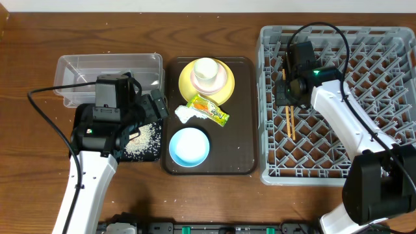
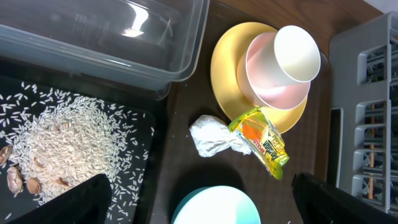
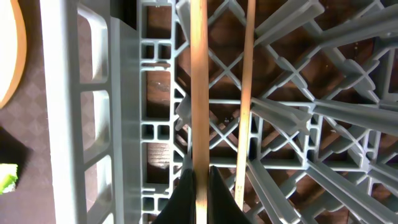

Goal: Sort waste into correct bins and load items into the dishwasher rack
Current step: 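Carry the second chopstick into the dish rack and insert it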

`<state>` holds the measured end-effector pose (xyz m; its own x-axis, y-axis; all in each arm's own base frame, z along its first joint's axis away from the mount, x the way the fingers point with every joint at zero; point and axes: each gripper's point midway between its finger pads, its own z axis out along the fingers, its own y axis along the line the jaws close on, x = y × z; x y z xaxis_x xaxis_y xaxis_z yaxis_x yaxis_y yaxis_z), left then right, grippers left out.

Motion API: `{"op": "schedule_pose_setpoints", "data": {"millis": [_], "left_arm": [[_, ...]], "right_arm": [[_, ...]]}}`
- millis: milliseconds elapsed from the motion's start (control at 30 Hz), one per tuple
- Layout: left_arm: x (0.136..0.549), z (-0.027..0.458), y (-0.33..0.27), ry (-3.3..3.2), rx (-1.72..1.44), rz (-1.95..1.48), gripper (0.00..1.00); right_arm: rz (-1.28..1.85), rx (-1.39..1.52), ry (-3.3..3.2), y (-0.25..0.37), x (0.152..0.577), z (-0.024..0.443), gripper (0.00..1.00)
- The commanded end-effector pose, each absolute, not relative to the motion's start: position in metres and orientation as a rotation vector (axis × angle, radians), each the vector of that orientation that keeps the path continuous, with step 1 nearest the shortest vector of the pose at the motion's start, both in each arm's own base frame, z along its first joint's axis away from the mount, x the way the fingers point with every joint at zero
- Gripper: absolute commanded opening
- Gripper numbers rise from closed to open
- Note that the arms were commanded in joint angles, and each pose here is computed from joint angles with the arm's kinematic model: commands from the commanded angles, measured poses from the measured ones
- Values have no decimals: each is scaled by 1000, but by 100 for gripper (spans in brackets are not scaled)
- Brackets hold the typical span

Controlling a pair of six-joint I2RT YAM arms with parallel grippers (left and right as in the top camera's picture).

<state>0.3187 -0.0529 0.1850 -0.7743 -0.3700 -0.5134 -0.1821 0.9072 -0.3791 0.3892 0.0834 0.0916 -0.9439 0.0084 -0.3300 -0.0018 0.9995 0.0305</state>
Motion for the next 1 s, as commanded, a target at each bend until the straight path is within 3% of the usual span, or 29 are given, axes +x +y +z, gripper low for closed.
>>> {"op": "schedule_pose_setpoints", "data": {"millis": [0, 467, 667, 967], "left_arm": [[322, 189, -51, 2453, -389, -402, 95], [322, 189, -51, 2453, -389, -402, 95], [322, 189, -51, 2453, -389, -402, 95], [322, 189, -51, 2453, -389, -402, 95]], "right_arm": [[60, 52, 2816, 83, 388, 84, 1], [66, 63, 2807, 82, 382, 58, 3], [65, 62, 2810, 82, 382, 57, 21], [114, 53, 2764, 89, 394, 75, 20]]}}
